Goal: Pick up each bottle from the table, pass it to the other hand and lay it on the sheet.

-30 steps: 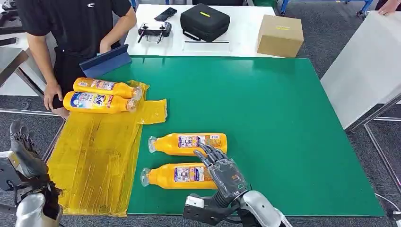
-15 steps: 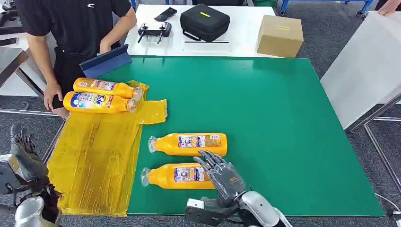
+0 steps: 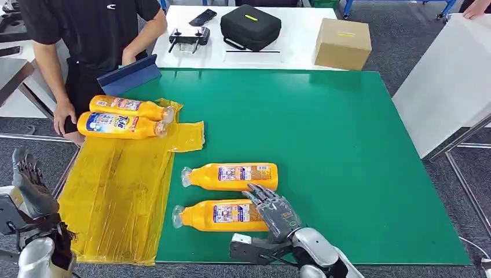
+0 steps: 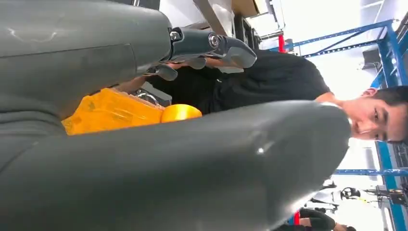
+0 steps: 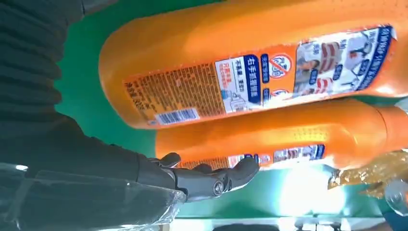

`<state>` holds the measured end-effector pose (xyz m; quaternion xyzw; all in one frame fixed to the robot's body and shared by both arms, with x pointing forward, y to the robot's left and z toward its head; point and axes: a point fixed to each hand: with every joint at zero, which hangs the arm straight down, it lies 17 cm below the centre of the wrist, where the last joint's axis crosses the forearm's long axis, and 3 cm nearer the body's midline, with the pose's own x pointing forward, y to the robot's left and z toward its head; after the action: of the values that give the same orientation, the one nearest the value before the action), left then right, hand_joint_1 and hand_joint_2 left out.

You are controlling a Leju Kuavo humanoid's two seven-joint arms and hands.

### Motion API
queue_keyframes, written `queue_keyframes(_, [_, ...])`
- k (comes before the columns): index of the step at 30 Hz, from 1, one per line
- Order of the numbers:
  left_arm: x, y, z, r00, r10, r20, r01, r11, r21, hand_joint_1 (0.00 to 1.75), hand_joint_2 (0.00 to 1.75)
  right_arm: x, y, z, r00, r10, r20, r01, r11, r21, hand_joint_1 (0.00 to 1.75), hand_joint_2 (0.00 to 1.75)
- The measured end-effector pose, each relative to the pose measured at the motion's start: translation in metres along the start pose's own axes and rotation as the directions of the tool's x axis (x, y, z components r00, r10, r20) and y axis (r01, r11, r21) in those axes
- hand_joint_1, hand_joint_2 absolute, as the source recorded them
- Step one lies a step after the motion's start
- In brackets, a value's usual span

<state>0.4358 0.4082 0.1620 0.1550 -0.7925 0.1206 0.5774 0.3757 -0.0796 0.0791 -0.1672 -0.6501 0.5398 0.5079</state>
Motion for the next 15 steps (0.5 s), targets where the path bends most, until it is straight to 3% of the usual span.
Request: queue_keyframes(15, [0.001, 0.002, -0.002, 1.0, 0.013, 0.004, -0.013, 1.0, 0.012, 0.0, 0.0, 0.006, 0.017, -0.028, 1.0, -0.009, 0.024, 0.007, 0.996, 0.094, 0.0, 1.75])
